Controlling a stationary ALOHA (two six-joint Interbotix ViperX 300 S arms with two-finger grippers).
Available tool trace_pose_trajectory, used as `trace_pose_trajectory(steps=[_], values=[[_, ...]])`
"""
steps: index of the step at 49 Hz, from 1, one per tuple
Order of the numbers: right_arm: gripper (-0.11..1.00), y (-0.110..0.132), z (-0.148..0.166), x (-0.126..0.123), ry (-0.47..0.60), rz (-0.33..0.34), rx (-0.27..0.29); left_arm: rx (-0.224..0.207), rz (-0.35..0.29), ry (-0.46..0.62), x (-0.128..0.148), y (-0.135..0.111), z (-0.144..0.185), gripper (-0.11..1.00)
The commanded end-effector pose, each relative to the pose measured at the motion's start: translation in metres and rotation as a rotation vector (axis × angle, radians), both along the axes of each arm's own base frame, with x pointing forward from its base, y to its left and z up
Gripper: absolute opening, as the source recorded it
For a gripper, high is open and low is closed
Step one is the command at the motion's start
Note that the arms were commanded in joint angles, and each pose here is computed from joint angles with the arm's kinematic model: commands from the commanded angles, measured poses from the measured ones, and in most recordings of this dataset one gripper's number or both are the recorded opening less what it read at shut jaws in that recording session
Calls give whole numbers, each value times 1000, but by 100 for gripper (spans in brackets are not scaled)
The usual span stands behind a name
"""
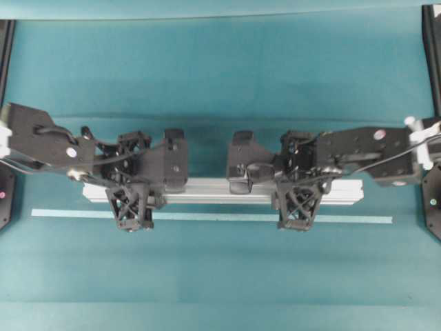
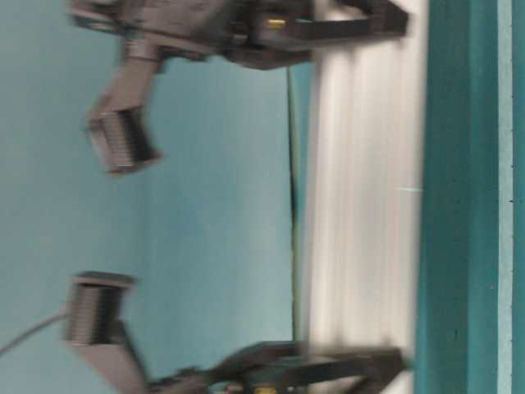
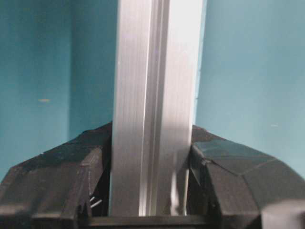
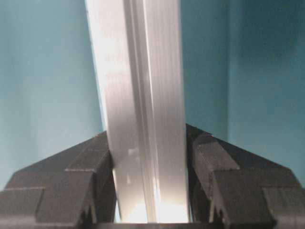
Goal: Lift the metal rail with both hands.
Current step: 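Lift the rail with both grippers and pull it back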
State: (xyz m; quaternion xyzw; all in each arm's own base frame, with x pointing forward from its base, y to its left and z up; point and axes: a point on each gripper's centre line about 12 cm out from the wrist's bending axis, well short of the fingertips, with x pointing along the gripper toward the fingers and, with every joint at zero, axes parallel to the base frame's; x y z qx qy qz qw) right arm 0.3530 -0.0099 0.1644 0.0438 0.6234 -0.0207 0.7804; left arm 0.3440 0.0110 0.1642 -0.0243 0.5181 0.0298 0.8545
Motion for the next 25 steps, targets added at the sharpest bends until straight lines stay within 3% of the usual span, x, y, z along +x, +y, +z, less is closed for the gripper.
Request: trace_pose_trajectory(steps=[1,25], values=[[38,-3,27,3,-32,-11,2,4,2,-51,2,1,33,37],[38,-2,121,9,-4,0,10,-5,30,-88,-10,2,131,37]])
